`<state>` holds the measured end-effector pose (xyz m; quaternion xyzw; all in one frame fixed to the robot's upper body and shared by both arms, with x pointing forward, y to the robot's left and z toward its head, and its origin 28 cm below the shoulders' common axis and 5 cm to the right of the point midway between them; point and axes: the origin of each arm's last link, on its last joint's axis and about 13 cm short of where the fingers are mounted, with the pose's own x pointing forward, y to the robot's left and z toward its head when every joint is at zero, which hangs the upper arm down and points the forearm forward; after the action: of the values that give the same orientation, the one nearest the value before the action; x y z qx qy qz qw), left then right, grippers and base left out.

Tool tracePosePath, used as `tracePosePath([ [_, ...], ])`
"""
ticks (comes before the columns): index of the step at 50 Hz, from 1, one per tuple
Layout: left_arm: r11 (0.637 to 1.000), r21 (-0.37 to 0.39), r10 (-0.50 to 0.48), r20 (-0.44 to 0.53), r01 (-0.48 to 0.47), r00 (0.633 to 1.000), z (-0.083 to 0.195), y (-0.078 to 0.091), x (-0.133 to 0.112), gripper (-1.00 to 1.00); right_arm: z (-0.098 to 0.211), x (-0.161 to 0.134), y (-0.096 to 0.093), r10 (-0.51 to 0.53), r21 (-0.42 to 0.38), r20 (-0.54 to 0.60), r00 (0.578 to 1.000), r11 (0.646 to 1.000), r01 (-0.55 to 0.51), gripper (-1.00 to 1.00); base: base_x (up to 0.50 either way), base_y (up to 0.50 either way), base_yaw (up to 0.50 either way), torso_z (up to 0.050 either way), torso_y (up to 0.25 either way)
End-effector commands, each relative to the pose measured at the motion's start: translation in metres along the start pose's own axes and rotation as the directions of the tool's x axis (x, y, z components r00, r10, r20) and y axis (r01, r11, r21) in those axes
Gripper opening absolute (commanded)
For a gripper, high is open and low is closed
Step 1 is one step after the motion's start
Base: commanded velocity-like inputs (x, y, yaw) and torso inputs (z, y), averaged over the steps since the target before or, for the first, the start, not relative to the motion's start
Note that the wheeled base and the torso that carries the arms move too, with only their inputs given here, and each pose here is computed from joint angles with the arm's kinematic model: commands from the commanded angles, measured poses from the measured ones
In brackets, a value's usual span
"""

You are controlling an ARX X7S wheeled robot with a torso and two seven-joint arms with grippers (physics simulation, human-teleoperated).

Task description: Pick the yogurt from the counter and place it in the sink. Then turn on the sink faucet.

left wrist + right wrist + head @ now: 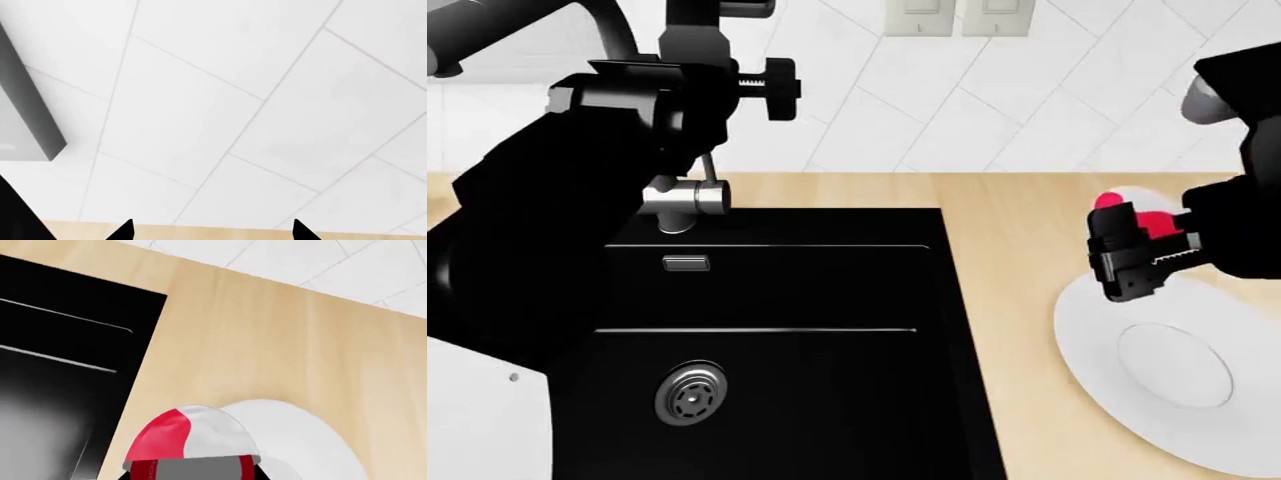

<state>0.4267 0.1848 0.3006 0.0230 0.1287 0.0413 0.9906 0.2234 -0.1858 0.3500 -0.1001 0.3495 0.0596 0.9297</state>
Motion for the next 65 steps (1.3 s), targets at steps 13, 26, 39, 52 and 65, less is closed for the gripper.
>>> tracePosePath([
  [13,1.000,-0.002,-0.007,0.008,0.007,1.000,0.004,-0.001,-0.002,1.00,0.074,0.009,0.098,0.237,-0.365,0.049,0.970,0.908,-0.204,-1.00,0.00,0.00,0.00,0.000,0.000],
  [26,1.000,-0.006,-0.011,0.006,0.011,1.000,0.003,-0.001,-0.001,1.00,0.065,0.044,0.131,0.359,-0.436,-0.030,0.933,0.835,-0.336,-1.00,0.00,0.00,0.00,0.000,0.000],
  [39,1.000,-0.011,-0.014,0.005,0.014,1.000,0.004,-0.001,-0.001,1.00,0.046,0.097,0.165,0.474,-0.444,-0.129,0.871,0.758,-0.478,-1.00,0.00,0.00,0.00,0.000,0.000],
  [52,1.000,-0.007,-0.016,0.001,0.016,1.000,0.001,0.000,0.000,1.00,0.018,0.156,0.200,0.459,-0.462,-0.260,0.849,0.713,-0.527,-1.00,0.00,0.00,0.00,0.000,0.000],
  [65,1.000,-0.008,-0.009,-0.007,0.009,1.000,-0.002,0.001,0.001,1.00,0.004,0.193,0.214,0.509,-0.462,-0.314,0.801,0.655,-0.598,-1.00,0.00,0.00,0.00,0.000,0.000],
])
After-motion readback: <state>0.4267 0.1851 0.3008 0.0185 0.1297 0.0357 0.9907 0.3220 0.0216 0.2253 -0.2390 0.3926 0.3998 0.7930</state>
